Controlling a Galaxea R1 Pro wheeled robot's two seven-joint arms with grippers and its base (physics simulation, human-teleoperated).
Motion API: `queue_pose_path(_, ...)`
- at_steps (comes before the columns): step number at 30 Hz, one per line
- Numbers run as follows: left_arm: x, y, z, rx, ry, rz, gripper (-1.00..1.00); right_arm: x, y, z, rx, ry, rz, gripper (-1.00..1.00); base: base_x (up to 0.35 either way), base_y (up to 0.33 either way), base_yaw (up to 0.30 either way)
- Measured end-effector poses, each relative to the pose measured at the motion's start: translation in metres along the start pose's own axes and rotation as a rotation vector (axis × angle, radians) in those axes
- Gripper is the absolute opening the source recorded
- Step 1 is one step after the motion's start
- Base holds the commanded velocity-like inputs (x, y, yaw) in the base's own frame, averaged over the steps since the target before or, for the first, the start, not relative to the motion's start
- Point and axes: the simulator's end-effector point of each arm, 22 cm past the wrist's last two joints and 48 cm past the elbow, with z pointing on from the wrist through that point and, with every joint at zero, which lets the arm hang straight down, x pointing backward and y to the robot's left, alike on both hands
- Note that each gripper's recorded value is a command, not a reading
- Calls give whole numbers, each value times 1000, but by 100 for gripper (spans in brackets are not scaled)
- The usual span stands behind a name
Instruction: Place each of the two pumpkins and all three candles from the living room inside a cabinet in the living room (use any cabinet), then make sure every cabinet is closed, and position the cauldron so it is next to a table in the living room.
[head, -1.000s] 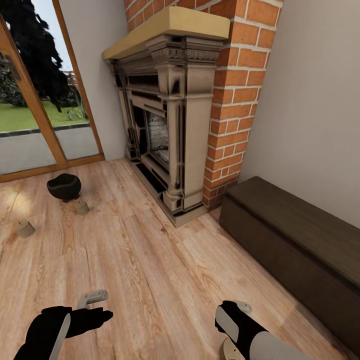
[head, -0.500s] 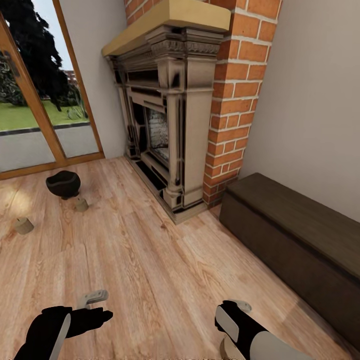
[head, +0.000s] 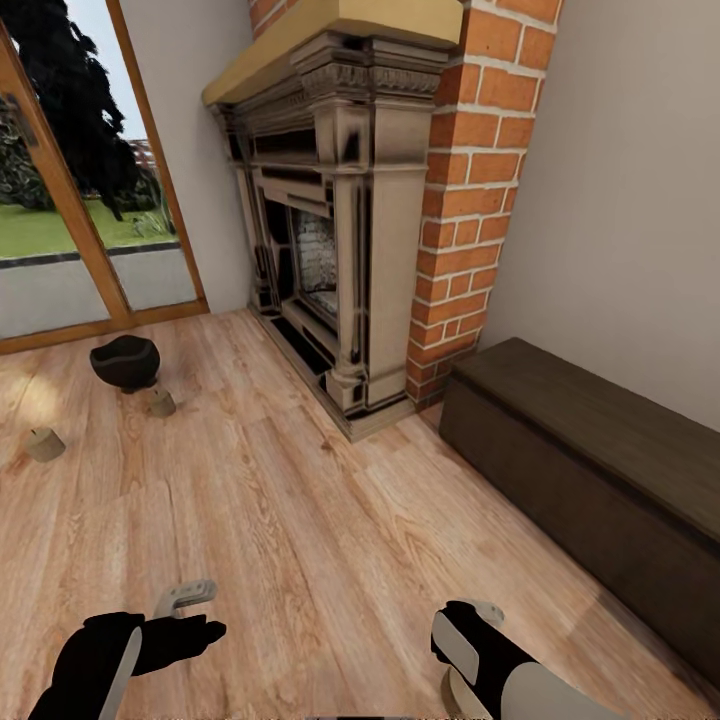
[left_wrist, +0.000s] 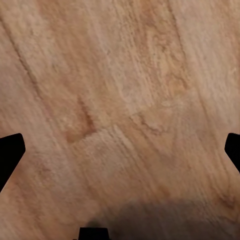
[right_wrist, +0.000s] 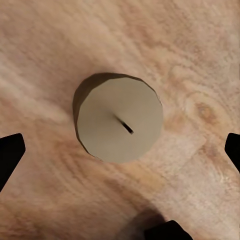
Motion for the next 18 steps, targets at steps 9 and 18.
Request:
queue_pose_path(9,10,4,13,-3,26,-8,100,12,3,14,4,26,-9,100,0,0,0)
queue_pose_path(18,-21,93,-15,-53,-18,0,100,25,2,28,14,60,-19,100,0,0,0)
